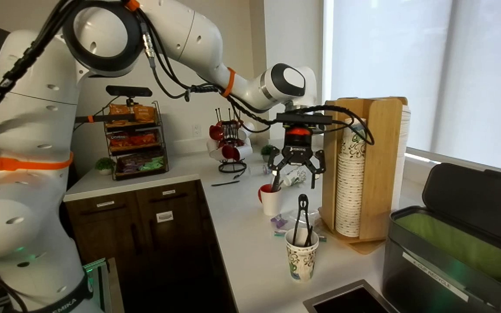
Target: Remove the black tongs from the paper cup and put it in the mug on the left
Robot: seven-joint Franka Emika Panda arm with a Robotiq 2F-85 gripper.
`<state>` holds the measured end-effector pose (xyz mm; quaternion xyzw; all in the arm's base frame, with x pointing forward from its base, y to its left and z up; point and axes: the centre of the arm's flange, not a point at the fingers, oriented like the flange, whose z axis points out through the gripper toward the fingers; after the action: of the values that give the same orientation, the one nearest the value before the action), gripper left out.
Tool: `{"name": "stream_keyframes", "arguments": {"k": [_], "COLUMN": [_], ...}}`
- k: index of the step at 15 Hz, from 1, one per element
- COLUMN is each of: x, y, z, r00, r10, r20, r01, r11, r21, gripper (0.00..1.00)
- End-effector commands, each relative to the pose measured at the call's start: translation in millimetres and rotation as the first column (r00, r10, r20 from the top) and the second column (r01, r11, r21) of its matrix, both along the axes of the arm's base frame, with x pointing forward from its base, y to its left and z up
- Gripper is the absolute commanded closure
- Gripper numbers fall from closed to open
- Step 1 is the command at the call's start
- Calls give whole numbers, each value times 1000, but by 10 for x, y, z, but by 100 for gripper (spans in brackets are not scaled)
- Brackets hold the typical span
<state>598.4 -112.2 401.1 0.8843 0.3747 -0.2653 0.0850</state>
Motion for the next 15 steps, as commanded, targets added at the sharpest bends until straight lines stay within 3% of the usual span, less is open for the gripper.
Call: {"name": "stream_keyframes", "arguments": {"k": [1, 12, 15], "x": [3, 174, 171], "y": [75, -95, -112], "z": [-203, -827, -924], "r00": [999, 987, 971], "r10": [27, -70, -150], "r20": [-34, -141, -184], "r01": [-28, 50, 120], "r11": [998, 989, 979], "r21": [-47, -136, -165], "gripper": [0, 0, 0]}}
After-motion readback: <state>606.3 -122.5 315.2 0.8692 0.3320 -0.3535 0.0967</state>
